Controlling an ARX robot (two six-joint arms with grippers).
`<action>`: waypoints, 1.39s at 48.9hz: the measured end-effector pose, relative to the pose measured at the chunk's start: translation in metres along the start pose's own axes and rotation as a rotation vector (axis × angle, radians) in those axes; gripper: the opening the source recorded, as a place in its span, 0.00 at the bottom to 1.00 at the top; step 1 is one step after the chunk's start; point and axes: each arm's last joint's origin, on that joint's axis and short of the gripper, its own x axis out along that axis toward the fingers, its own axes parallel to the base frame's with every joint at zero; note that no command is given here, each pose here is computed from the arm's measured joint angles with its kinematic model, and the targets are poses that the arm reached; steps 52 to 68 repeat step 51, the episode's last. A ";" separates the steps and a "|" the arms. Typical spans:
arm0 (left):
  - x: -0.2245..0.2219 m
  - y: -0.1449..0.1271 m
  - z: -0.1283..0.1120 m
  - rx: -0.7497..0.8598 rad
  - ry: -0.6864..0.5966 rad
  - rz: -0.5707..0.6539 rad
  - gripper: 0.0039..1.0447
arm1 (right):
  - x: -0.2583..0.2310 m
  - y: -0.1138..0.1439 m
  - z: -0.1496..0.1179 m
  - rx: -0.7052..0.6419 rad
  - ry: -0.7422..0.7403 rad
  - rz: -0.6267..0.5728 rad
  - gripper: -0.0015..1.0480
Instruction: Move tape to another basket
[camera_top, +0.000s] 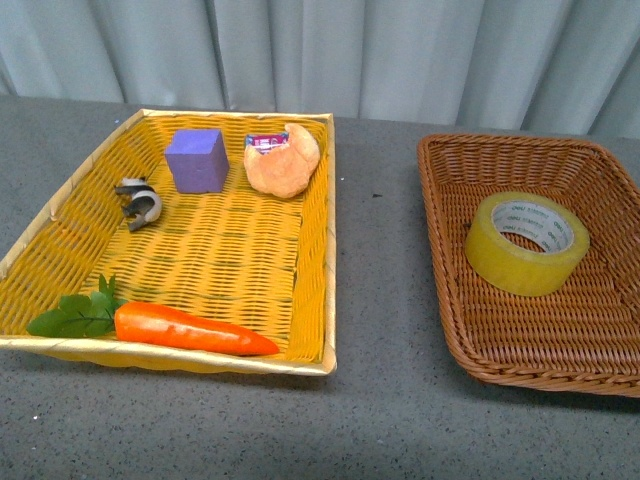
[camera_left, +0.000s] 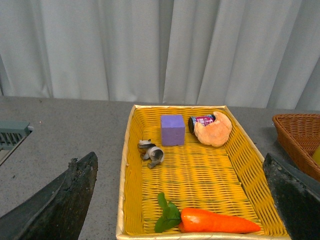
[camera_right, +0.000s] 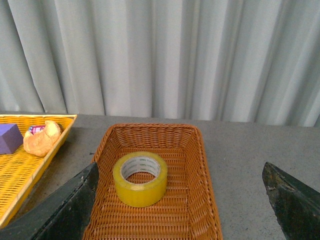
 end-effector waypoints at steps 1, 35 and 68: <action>0.000 0.000 0.000 0.000 0.000 0.000 0.94 | 0.000 0.000 0.000 0.000 0.000 0.000 0.91; 0.000 0.000 0.000 0.000 0.000 0.000 0.94 | 0.000 0.000 0.000 0.000 0.000 0.000 0.91; 0.000 0.000 0.000 0.000 0.000 0.000 0.94 | 0.000 0.000 0.000 0.000 0.000 0.000 0.91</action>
